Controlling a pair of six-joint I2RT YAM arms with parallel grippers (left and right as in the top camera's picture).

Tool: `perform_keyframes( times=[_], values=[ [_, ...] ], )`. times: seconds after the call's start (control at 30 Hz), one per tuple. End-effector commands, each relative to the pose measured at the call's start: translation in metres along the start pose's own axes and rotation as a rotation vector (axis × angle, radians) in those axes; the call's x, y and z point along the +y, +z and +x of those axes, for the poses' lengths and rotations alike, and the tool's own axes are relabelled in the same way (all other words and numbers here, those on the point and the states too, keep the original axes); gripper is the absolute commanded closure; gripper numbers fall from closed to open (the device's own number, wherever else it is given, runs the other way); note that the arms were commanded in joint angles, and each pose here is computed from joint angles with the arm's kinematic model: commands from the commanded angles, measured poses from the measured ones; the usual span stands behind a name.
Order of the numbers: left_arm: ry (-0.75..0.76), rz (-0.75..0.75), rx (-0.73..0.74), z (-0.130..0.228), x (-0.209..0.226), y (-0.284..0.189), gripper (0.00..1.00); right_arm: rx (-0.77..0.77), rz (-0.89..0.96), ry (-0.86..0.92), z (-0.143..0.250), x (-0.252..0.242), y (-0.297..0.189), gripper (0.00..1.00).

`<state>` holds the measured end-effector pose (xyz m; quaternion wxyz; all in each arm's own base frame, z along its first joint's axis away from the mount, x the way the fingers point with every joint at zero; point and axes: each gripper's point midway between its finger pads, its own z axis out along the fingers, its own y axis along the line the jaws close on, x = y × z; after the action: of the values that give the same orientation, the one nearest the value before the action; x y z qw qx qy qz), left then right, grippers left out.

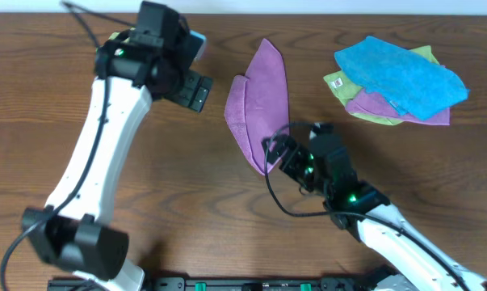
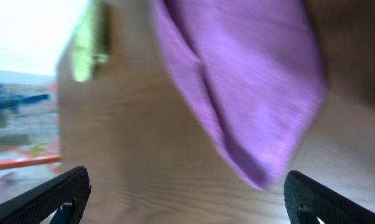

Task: Fold the cloth
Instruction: 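Reach the left gripper to the purple cloth's upper corner, then grasp the purple cloth corner with the left gripper and pull it left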

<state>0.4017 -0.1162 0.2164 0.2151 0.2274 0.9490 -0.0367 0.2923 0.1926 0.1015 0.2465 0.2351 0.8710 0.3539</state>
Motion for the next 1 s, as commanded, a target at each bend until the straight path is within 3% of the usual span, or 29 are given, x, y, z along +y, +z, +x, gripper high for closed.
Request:
perform_keyframes(
  times=[0.0,0.2,0.33,0.57,0.97],
  values=[
    [0.085,-0.087,0.059,-0.004,0.017,0.028,0.05,0.026,0.064,0.053,0.008,-0.035,0.002,0.01],
    [0.129,-0.129,0.124,-0.015,0.017,0.084,0.05,0.017,-0.036,0.029,0.004,-0.023,0.004,0.01],
    [0.214,-0.124,0.082,-0.041,-0.009,0.103,0.05,-0.012,-0.102,-0.002,-0.003,-0.007,0.002,0.01],
    [0.299,-0.11,0.09,-0.056,-0.052,0.135,0.05,-0.012,-0.099,-0.039,-0.003,-0.008,0.003,0.01],
    [0.304,-0.221,0.013,-0.079,-0.06,0.176,0.05,-0.033,-0.085,-0.083,-0.01,-0.013,0.002,0.01]
  ],
)
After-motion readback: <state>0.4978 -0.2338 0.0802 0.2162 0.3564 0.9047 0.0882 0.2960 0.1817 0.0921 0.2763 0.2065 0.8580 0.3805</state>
